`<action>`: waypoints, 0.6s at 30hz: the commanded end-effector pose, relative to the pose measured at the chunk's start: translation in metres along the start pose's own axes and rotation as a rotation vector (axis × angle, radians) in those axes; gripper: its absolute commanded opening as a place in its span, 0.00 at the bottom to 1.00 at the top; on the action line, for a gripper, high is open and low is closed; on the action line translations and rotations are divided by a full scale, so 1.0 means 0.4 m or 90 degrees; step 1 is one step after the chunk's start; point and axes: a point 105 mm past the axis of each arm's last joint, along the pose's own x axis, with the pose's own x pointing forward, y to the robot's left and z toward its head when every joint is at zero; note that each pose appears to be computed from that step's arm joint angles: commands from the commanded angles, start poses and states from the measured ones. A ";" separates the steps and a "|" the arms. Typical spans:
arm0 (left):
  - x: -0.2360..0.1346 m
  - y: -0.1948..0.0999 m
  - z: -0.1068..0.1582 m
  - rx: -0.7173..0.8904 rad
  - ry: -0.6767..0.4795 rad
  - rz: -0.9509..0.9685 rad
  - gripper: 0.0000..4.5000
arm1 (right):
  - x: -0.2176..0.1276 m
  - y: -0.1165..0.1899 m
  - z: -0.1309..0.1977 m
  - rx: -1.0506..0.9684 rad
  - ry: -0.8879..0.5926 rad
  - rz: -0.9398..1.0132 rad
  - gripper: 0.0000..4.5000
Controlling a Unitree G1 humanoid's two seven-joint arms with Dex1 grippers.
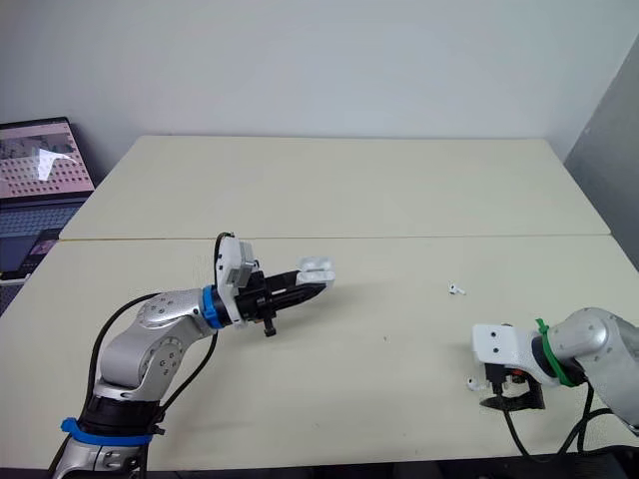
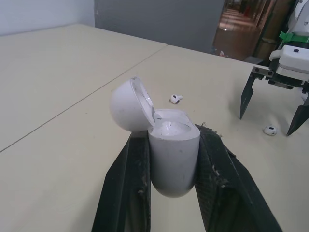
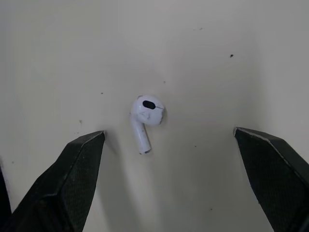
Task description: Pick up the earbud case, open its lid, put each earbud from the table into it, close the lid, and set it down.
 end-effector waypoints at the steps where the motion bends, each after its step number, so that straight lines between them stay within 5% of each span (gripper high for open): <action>1: 0.001 -0.003 0.028 0.033 -0.015 -0.006 0.18 | 0.005 0.002 -0.004 0.014 0.048 -0.036 0.99; 18: 0.011 -0.011 0.036 0.042 -0.009 -0.006 0.18 | 0.014 0.024 0.090 -0.019 0.043 -0.036 0.99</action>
